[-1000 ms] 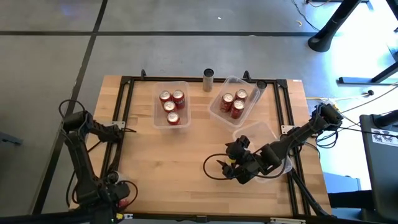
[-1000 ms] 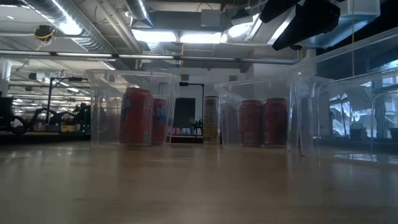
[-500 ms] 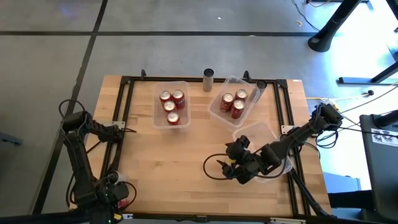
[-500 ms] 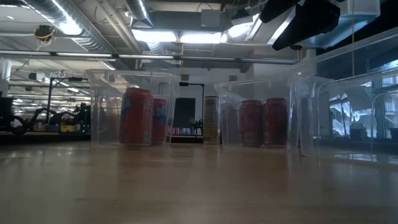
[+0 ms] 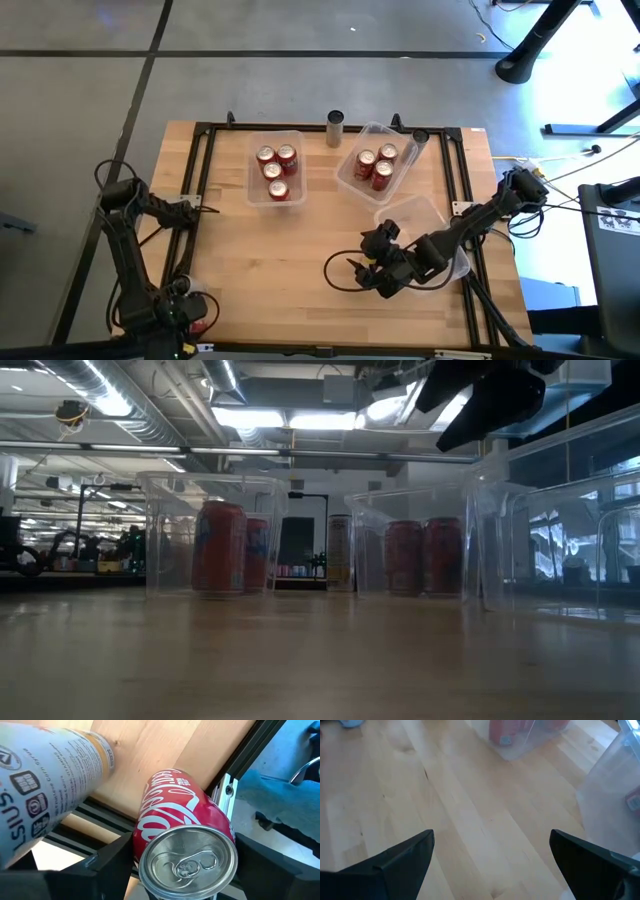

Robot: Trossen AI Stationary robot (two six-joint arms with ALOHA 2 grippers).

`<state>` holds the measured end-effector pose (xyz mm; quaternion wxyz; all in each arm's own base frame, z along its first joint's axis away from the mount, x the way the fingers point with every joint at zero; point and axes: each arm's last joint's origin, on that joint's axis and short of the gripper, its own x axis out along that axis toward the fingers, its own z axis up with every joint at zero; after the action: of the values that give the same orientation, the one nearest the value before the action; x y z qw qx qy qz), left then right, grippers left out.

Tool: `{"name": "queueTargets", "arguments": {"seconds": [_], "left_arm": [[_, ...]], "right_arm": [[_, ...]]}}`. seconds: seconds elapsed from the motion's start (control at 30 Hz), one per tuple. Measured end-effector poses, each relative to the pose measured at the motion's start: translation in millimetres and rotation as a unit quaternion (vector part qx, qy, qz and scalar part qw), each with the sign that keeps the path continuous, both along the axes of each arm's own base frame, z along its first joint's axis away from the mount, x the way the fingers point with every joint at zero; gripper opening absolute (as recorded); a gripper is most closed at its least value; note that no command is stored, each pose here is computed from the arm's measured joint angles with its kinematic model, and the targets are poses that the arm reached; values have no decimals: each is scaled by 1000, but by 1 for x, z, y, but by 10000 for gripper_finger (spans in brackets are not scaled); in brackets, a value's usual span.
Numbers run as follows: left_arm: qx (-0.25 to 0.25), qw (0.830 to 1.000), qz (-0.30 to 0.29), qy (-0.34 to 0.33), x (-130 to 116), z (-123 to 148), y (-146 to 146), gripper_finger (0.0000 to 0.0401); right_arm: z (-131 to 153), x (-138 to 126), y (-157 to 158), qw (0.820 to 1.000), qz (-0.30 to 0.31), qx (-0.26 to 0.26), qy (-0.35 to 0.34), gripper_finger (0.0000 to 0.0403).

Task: Sort soda cans
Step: Put the red-white soda can into the top right transparent bin

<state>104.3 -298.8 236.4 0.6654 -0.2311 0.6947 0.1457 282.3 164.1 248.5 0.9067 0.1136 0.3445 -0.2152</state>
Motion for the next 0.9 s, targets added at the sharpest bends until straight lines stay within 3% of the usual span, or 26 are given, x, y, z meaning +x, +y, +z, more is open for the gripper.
{"name": "queueTargets", "arguments": {"seconds": [0.5, 0.9], "left_arm": [[5, 1000, -8, -9, 31, 26, 10, 282], [8, 998, -62, -32, 91, 30, 47, 282]], "right_arm": [[0, 0, 0, 1000, 3, 5, 2, 395], [0, 0, 0, 1000, 7, 5, 4, 395]]}}
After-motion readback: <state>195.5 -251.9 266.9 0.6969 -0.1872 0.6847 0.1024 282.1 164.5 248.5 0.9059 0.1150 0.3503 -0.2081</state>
